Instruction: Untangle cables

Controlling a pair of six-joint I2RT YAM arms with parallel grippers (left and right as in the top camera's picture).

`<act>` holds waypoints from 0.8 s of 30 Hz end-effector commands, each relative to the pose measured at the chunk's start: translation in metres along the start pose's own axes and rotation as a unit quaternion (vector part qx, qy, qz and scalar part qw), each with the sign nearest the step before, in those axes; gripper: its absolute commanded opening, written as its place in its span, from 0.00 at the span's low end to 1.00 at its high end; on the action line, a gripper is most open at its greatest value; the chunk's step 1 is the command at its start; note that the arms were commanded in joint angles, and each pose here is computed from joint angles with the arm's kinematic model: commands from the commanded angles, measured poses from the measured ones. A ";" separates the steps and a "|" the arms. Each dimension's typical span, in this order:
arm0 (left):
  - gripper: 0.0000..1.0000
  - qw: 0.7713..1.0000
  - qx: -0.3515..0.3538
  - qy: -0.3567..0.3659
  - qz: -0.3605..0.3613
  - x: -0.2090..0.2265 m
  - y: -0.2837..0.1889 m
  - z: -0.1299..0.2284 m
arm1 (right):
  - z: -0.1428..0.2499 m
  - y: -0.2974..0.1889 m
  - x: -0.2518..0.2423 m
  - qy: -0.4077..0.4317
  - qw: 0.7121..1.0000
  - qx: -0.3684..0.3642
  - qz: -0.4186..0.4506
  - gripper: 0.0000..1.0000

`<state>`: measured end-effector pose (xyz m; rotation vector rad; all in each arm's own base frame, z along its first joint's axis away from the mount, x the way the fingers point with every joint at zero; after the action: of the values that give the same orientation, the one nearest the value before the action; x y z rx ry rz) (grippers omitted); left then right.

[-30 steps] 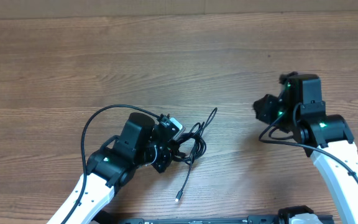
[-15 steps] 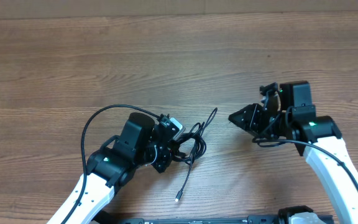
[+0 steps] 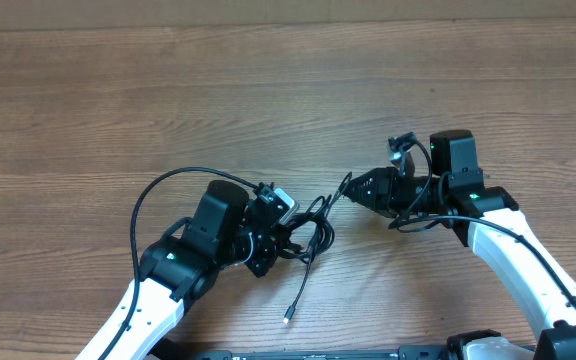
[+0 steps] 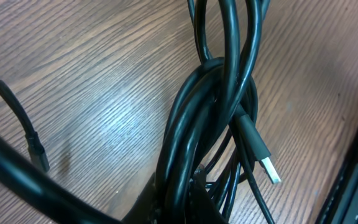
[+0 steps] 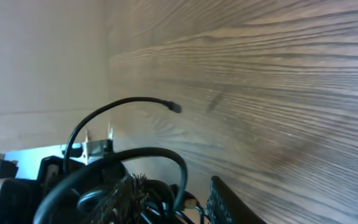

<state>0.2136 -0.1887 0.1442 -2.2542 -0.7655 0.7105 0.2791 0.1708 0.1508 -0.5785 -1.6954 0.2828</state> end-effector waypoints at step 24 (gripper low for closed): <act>0.04 0.948 -0.097 0.146 0.264 -0.082 -0.027 -0.029 | -0.009 0.021 -0.028 -0.024 0.994 -0.033 0.106 0.04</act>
<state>0.1957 -0.2272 0.1837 -2.5662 -0.3944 0.6181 0.2751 0.1960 0.1312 -0.6154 -1.7140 0.3901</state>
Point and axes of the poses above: each gripper's point midway between its finger pads, its own y axis out along the fingers, its own x axis along the line the jaws close on, z = x × y, the point moved 2 cm from there along -y, back along the fingers, and after that the axes turned 4 degrees about -y, right-handed, at the moved point
